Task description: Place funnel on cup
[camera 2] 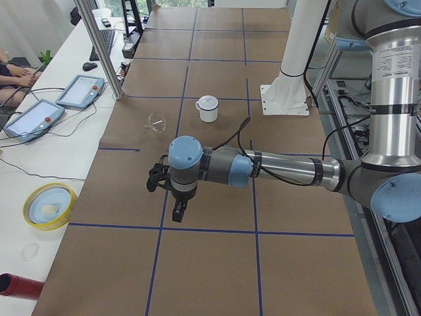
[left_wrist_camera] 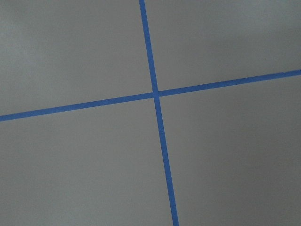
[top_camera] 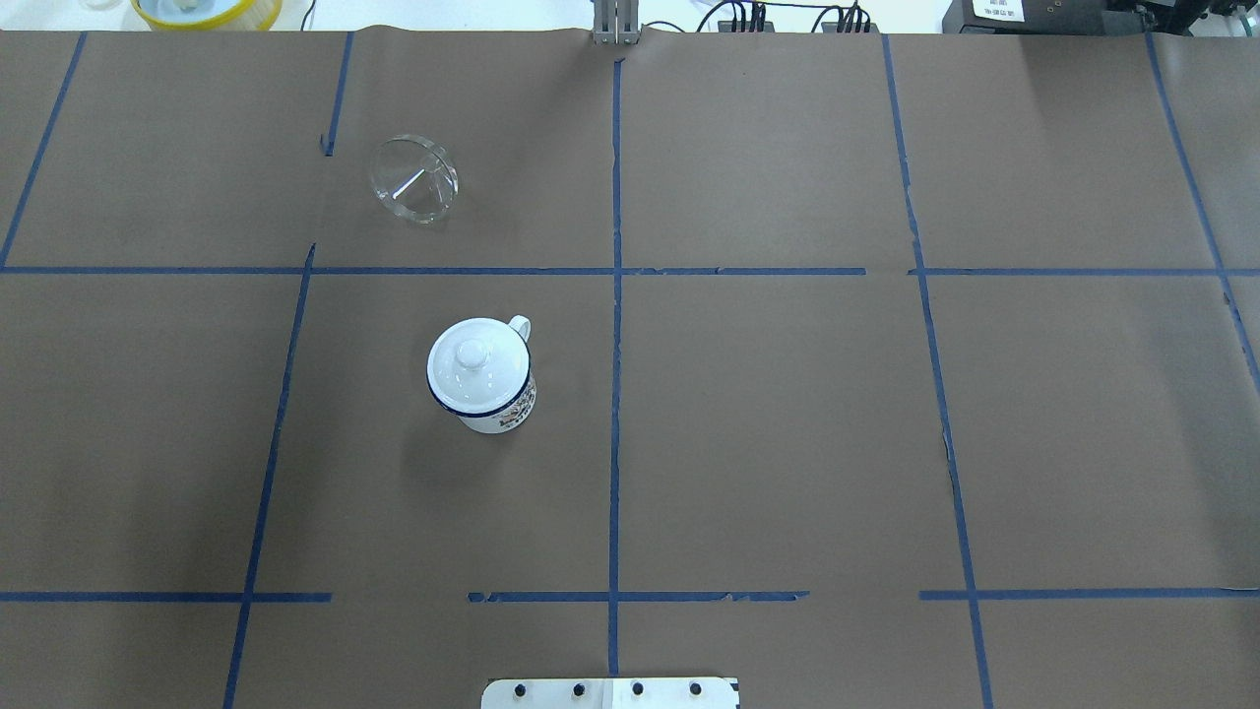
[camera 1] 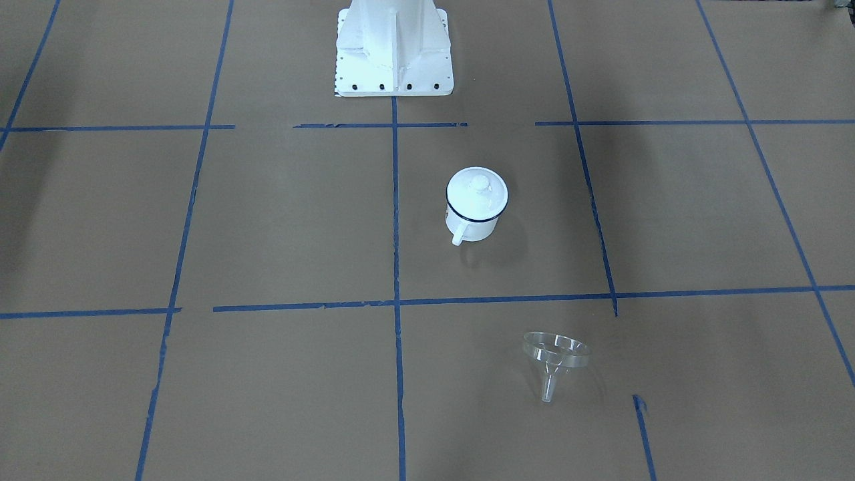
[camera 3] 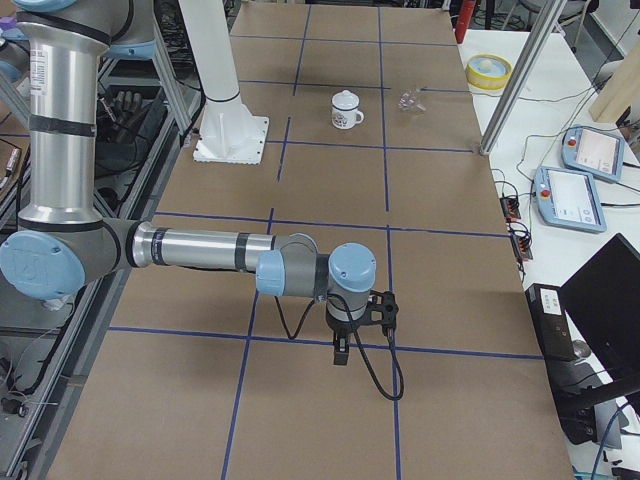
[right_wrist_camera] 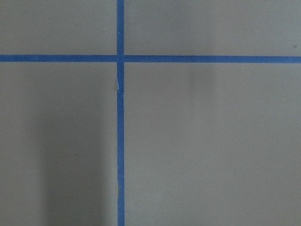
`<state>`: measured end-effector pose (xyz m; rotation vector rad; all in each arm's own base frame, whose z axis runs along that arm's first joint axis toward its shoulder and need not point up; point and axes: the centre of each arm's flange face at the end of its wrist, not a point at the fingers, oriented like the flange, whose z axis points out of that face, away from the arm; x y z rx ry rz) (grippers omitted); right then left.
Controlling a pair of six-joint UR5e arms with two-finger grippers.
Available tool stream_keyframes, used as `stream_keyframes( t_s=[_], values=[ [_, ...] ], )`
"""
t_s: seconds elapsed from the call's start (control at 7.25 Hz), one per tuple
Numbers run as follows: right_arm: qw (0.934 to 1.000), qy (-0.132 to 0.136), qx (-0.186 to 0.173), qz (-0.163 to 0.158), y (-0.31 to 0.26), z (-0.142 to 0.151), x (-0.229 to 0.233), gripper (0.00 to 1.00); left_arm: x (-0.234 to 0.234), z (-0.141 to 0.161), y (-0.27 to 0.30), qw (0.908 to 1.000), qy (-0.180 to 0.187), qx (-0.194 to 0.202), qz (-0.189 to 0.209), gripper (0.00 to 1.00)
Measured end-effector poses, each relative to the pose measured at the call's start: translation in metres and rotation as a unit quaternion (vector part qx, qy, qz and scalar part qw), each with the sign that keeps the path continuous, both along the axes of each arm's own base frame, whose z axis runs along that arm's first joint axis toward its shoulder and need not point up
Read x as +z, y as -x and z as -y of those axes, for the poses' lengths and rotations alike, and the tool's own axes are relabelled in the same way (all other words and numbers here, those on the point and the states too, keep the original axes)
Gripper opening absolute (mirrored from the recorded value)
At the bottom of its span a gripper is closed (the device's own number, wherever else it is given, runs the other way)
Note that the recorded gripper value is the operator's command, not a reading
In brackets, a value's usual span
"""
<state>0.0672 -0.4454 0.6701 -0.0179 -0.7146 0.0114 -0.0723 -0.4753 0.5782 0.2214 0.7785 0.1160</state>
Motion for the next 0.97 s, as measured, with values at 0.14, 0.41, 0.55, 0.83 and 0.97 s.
stream_keyframes(
  t_s=[0.14, 0.41, 0.55, 0.83, 0.97],
  values=[
    [1.0000, 0.000, 0.000, 0.000, 0.000, 0.000, 0.000, 1.00, -0.022, 0.015, -0.001, 0.9999, -0.005, -0.015, 0.001, 1.00],
    [1.0000, 0.000, 0.000, 0.000, 0.000, 0.000, 0.000, 1.00, -0.096, 0.048, -0.027, 0.9989, 0.010, -0.045, -0.005, 1.00],
    [1.0000, 0.000, 0.000, 0.000, 0.000, 0.000, 0.000, 1.00, -0.148, 0.062, -0.053, 0.9984, 0.021, -0.052, -0.001, 1.00],
    [1.0000, 0.000, 0.000, 0.000, 0.000, 0.000, 0.000, 1.00, -0.244, 0.072, -0.131, 0.9978, 0.033, -0.056, -0.012, 1.00],
    [1.0000, 0.000, 0.000, 0.000, 0.000, 0.000, 0.000, 1.00, -0.281, 0.070, -0.178, 0.9968, 0.048, -0.058, -0.026, 1.00]
  ],
)
